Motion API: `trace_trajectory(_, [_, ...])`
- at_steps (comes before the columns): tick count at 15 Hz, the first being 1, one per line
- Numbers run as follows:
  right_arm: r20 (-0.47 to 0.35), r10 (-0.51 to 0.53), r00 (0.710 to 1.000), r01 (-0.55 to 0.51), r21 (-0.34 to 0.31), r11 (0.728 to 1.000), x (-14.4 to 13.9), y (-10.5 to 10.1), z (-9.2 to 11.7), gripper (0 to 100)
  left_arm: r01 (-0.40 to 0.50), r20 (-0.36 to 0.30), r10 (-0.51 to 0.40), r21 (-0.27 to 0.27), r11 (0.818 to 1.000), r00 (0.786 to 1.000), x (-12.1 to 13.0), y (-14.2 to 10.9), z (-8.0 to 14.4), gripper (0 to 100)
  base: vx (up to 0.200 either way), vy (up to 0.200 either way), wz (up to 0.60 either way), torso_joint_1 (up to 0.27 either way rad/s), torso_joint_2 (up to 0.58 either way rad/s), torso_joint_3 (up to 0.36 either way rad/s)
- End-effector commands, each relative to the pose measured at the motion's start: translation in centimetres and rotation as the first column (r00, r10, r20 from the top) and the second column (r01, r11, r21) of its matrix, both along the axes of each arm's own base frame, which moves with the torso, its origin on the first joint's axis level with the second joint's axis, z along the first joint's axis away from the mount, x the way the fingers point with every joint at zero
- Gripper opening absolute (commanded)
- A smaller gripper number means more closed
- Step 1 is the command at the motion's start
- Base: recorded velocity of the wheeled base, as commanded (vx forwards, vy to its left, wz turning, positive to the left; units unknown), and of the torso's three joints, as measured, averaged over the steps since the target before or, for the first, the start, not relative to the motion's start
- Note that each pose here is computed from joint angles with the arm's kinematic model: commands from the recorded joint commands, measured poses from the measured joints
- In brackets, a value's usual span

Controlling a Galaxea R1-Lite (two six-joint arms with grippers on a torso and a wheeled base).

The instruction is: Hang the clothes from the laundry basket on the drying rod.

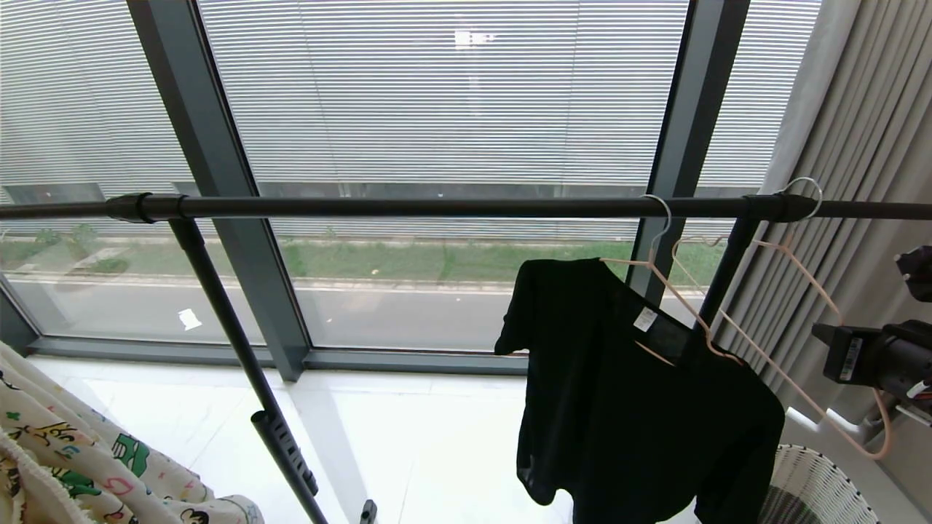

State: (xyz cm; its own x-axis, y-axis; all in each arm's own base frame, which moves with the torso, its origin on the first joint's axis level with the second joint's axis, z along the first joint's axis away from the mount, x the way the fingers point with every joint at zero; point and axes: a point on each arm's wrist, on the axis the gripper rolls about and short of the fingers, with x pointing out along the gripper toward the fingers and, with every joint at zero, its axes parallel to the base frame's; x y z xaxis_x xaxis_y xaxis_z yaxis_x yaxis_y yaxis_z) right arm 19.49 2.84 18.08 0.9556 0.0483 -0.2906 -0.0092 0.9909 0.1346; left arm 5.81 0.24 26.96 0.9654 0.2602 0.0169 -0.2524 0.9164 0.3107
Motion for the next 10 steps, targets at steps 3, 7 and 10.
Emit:
trace_trajectory(3, [0.070, 0.006, 0.998, -0.005, -0.015, 1.000, -1.8, -0.3, 1.1, 0, -0.001, 0.008, 0.001, -0.001, 1.000, 1.000, -0.2, 0.0, 0.0, 0, 0.000, 0.000, 0.00, 0.000, 0.00, 0.000])
trace_trajectory(7, [0.106, 0.019, 0.994, -0.013, -0.056, 0.998, -3.6, -0.6, 1.2, 0, -0.001, 0.017, 0.001, -0.002, 1.000, 1.000, -0.5, 0.0, 0.1, 0, 0.000, 0.000, 0.00, 0.000, 0.00, 0.000])
trace_trajectory(10, [0.113, 0.018, 0.993, -0.011, -0.063, 0.998, -5.8, -1.0, 0.3, 0, -0.001, 0.016, 0.001, -0.002, 1.000, 1.000, -0.4, 0.0, 0.1, 0, 0.000, 0.000, 0.00, 0.000, 0.00, 0.000])
